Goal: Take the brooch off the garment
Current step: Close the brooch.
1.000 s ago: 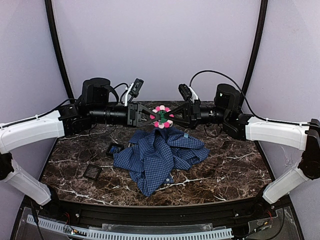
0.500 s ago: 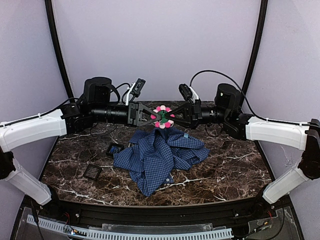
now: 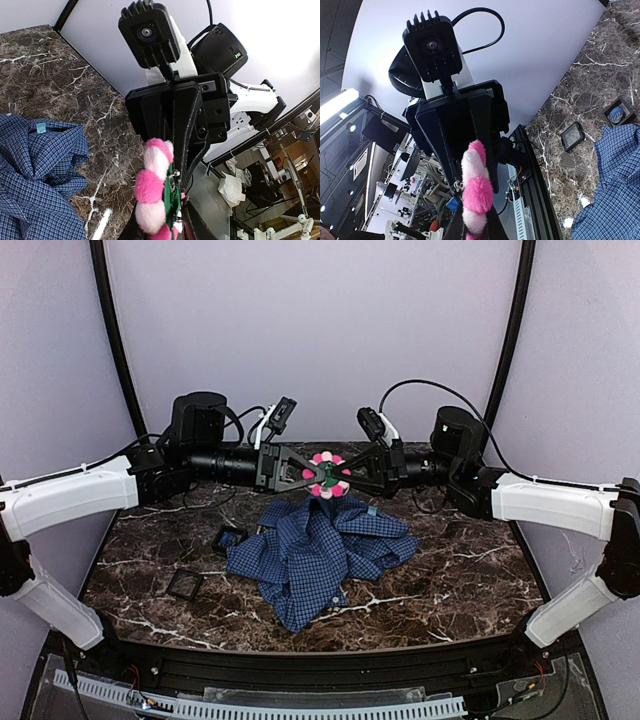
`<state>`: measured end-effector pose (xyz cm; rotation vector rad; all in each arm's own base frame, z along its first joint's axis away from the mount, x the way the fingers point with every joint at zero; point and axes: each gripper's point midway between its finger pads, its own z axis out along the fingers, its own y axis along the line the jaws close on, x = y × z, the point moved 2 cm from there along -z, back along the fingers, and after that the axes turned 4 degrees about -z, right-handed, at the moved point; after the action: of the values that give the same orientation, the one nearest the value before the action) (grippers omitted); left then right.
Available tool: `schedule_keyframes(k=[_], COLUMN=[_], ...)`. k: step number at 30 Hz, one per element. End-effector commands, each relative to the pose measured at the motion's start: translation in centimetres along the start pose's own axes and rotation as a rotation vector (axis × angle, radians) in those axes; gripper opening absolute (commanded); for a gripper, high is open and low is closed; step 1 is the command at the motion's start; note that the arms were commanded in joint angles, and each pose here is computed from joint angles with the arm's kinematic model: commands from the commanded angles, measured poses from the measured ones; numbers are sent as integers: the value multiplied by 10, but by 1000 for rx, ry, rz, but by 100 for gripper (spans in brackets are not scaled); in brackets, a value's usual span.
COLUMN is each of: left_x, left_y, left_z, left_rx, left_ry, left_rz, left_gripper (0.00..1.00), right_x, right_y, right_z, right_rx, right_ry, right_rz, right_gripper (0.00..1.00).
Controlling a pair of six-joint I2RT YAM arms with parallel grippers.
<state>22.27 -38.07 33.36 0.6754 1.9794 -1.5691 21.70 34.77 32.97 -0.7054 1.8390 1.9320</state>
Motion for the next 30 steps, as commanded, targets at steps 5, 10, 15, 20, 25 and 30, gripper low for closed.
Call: schedule_keyframes(k=[5,10,15,20,25,30], left_x=[-3,-4,-3,-3,-2,-1], left_y=[4,5,5,6,6,7], left_z=[8,9,8,6,8,10], left_rx=[0,1,-1,-13,-5,2], left_ry=[-2,0,0,-10,-1,9], left_rz=[-3,-5,-7,-8,-14,-21], left_gripper=[22,21,21,21,21,21], right_x=[8,10,10,10,9,10], right_y=[23,23,24,25,26,25], right_z=[5,6,6,5,5,6], right_rx=[-90,-90,-92,-90,-90,-88], right_ry=[52,55,55,48,49,51], right_rz=[-62,-60,-63,-67,-67,-66], right_gripper=[0,0,0,0,0,0])
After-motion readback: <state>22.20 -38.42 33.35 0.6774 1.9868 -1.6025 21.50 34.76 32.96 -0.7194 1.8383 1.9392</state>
